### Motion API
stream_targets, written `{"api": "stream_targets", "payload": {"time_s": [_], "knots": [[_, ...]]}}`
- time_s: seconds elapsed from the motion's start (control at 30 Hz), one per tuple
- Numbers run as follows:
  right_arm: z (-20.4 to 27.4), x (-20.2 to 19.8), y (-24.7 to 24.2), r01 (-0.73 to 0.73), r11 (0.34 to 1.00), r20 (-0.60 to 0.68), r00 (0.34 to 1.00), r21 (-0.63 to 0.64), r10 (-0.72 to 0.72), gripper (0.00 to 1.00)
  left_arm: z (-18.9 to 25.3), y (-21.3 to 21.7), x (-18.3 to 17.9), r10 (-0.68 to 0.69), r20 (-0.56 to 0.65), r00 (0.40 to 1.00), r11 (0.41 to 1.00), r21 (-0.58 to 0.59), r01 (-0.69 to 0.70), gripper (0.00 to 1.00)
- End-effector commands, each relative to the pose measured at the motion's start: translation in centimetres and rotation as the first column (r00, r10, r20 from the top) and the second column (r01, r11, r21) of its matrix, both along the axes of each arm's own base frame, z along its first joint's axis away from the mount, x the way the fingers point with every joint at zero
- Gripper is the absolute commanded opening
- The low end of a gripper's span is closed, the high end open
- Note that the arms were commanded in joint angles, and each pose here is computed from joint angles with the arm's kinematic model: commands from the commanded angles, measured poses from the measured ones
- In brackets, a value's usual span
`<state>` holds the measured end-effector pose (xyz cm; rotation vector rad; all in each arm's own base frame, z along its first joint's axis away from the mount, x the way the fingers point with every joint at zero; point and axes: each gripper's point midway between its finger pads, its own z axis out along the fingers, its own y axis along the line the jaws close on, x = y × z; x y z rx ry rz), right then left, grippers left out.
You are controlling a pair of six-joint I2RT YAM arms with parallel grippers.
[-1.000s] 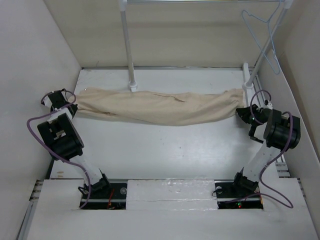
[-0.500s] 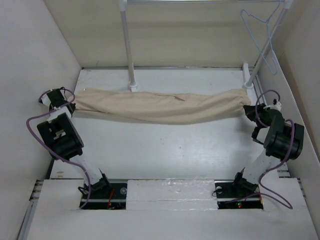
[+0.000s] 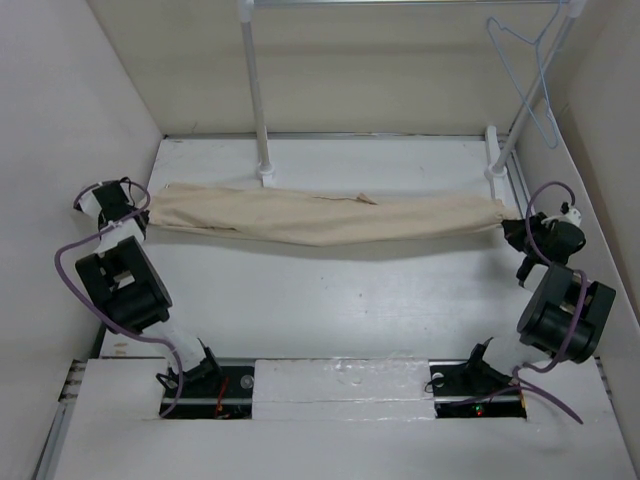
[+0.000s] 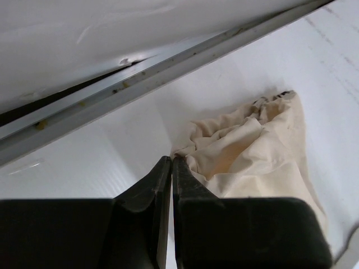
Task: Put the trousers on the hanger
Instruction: Fold the trousers at the center of the board.
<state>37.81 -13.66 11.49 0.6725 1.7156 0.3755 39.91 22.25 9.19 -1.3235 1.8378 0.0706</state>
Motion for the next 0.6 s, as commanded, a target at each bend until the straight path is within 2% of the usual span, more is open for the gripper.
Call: {"api": "stream_targets", "payload": {"time_s": [0.0, 0.07, 0.1, 0.13, 0.17, 0.2, 0.23, 0.27, 0.3, 0.33, 0.4, 0.43, 0.5, 0.57], "knots": [[-1.1, -0.6, -1.5, 0.042, 0.998, -0.043, 0.998, -0.044, -0.044, 0.00, -0.2, 1.4, -1.5, 0.065, -0.019, 0.998, 0.997, 0.046, -0.064, 0.00], [-2.4, -1.2, -1.4, 0.044, 0.999, -0.066, 0.997, -0.023, -0.046, 0.00, -0.3, 1.2, -1.9, 0.066, -0.028, 0.997, 0.997, 0.043, -0.065, 0.02], [-2.6, -1.3, -1.6, 0.049, 0.999, -0.063, 0.997, -0.014, -0.050, 0.00, 0.0, 1.2, -1.9, 0.065, -0.023, 0.998, 0.997, 0.044, -0.064, 0.06], [-2.7, -1.3, -1.4, 0.038, 0.999, -0.065, 0.997, -0.009, -0.039, 0.02, 0.2, 1.1, -2.1, 0.066, -0.020, 0.998, 0.997, 0.045, -0.065, 0.13], [-2.7, -1.3, -1.1, 0.023, 1.000, -0.063, 0.998, -0.002, -0.023, 0.07, 1.0, 0.9, -2.2, 0.065, -0.004, 0.998, 0.997, 0.043, -0.065, 0.28], [-2.8, -1.5, -1.4, 0.032, 0.999, -0.067, 0.997, 0.005, -0.031, 0.15, 1.3, 0.6, -2.2, 0.057, 0.006, 0.998, 0.998, 0.036, -0.057, 0.36], [-2.4, -1.6, -1.3, 0.029, 1.000, -0.059, 0.998, 0.001, -0.029, 0.31, 1.7, 0.5, -2.4, 0.058, 0.011, 0.998, 0.998, 0.036, -0.059, 0.42], [-2.3, -1.6, -1.1, 0.019, 1.000, -0.058, 0.998, -0.002, -0.019, 0.40, 2.4, 0.3, -2.6, 0.057, 0.023, 0.998, 0.998, 0.038, -0.058, 0.49], [-2.3, -1.9, -0.9, 0.012, 1.000, -0.068, 0.998, -0.010, -0.013, 0.47, 2.6, 0.1, -2.8, 0.052, 0.026, 0.998, 0.998, 0.038, -0.053, 0.52], [-1.7, -2.2, -1.2, 0.019, 0.999, -0.061, 0.998, -0.027, -0.021, 0.60, 2.5, -0.3, -3.3, 0.050, 0.020, 0.999, 0.998, 0.033, -0.051, 0.55], [-1.8, -2.9, -0.8, 0.012, 0.999, -0.072, 0.997, -0.038, -0.014, 0.66, 3.8, -0.7, -3.9, 0.048, 0.053, 0.997, 0.998, 0.049, -0.051, 0.58], [-0.8, -3.0, -0.6, 0.010, 0.998, -0.048, 0.999, -0.059, -0.013, 0.72, 3.9, -1.1, -4.7, 0.051, 0.058, 0.997, 0.997, 0.050, -0.054, 0.59], [-0.6, -3.4, -0.2, 0.001, 0.998, -0.046, 0.999, -0.064, -0.004, 0.76, 4.3, -1.3, -5.7, 0.067, 0.074, 0.995, 0.995, 0.069, -0.072, 0.59], [0.1, -3.9, 0.4, -0.015, 0.996, -0.023, 1.000, -0.084, 0.013, 0.80, 4.6, -1.9, -6.6, 0.057, 0.120, 0.991, 0.994, 0.089, -0.068, 0.66]]}}
